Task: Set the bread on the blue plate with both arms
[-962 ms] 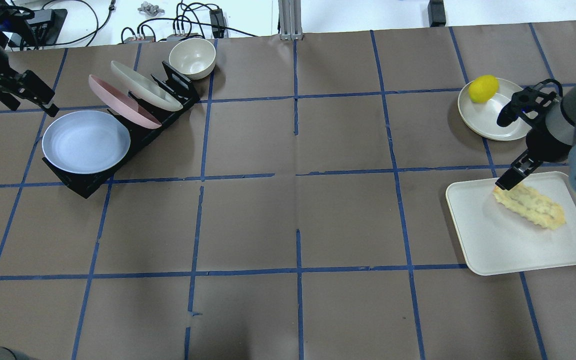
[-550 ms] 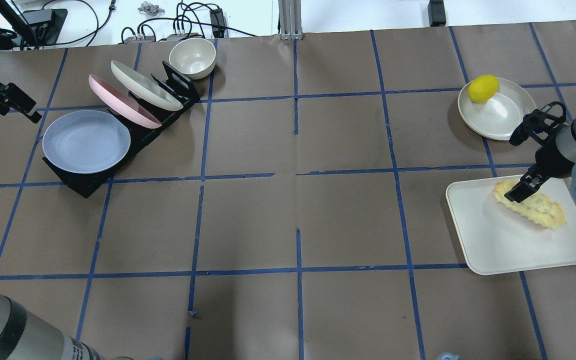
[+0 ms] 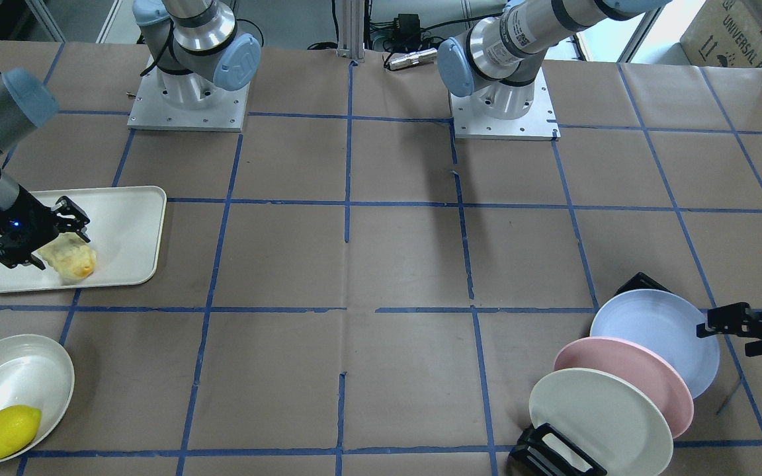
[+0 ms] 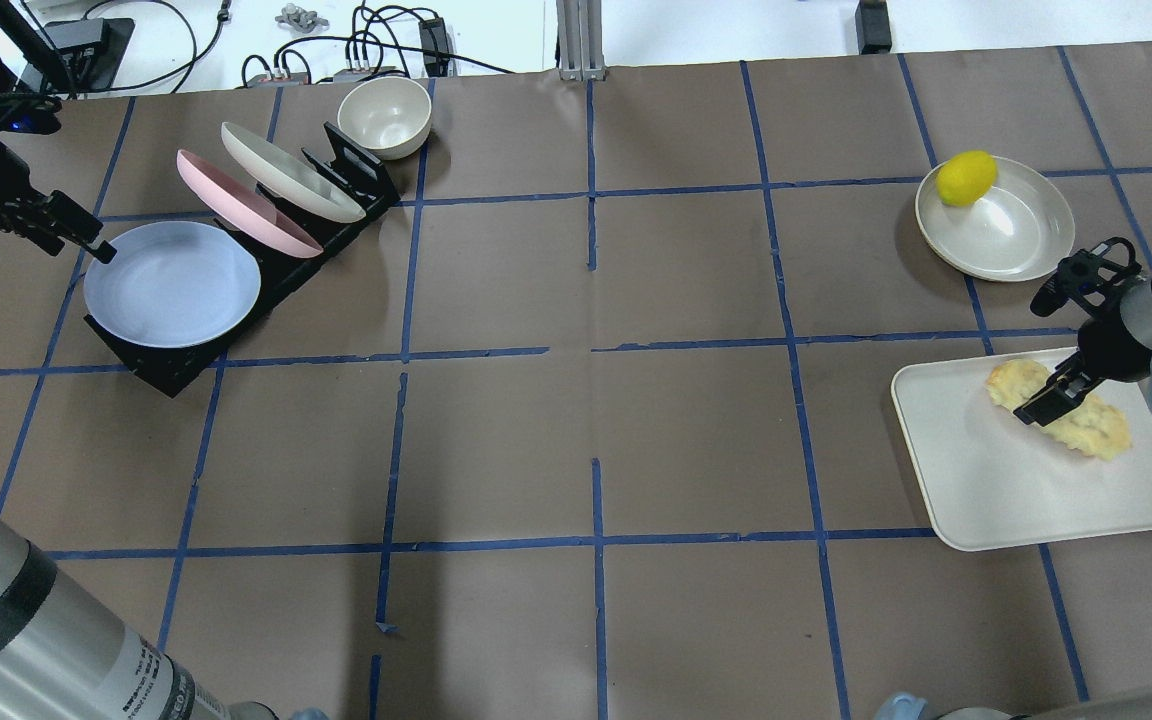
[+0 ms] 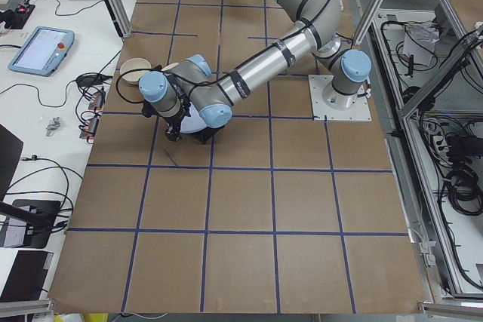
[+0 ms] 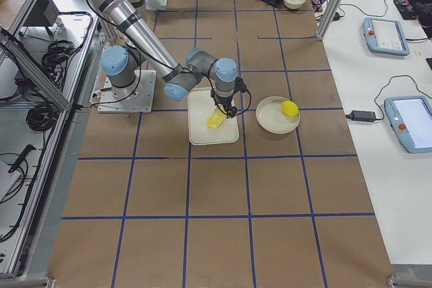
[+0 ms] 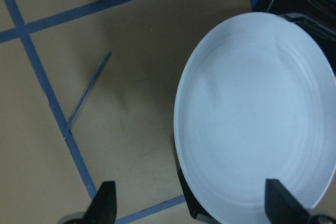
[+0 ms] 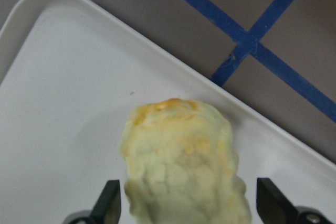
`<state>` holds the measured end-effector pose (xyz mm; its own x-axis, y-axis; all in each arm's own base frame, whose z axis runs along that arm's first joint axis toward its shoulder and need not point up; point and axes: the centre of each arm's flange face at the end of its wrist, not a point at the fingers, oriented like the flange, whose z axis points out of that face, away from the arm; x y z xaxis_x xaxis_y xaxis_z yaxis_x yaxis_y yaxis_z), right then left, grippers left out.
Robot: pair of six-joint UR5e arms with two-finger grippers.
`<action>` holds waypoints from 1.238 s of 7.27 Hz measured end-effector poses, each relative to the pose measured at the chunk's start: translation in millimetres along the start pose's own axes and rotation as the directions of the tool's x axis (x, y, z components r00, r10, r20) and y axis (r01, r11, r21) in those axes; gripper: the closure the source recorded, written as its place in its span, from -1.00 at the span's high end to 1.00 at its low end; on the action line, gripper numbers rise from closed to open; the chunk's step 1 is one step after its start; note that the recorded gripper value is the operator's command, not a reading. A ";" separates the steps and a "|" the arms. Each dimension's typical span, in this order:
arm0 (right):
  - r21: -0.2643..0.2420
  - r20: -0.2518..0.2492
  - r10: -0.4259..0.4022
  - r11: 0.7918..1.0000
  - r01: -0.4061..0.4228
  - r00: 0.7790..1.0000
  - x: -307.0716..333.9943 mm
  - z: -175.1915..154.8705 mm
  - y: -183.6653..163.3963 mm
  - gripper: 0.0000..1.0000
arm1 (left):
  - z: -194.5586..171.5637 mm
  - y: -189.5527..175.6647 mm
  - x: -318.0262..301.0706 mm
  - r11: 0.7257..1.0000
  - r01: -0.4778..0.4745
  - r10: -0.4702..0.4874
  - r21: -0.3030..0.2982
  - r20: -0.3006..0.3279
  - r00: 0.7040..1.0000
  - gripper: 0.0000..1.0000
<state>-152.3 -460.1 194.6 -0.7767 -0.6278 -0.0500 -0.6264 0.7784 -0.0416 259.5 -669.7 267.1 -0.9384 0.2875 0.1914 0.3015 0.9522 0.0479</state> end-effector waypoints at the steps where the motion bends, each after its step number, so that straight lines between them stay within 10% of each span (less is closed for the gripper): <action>1: -0.002 -0.007 0.013 1.000 -0.013 1.000 0.6 0.5 1.3 -0.91 | 9.0 -1.5 -3.3 1.000 0.003 -0.003 -0.005 -0.014 1.000 0.99; 3: -0.007 -0.016 0.074 0.997 -0.074 0.997 1.3 -6.9 1.5 -0.86 | 19.2 -4.8 -8.2 1.000 0.005 -0.005 -0.010 -0.027 1.000 0.69; 6: -0.024 0.030 0.153 0.988 -0.152 0.988 -15.8 -73.5 -31.0 -0.82 | 26.8 -4.5 -7.9 1.000 0.012 -0.012 -0.017 -0.040 0.999 -0.64; 9: -0.087 0.092 0.211 0.975 -0.203 0.973 -55.9 -178.0 -115.6 -0.79 | 16.4 -5.5 -8.3 1.000 0.018 -0.019 -0.013 -0.028 0.999 -0.78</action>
<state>-48.0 -514.8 379.8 -0.8820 -0.4469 -0.1496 -0.4589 0.8867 0.0565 262.9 -675.7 249.2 -0.9387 0.2667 0.2183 0.2865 0.9559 0.0642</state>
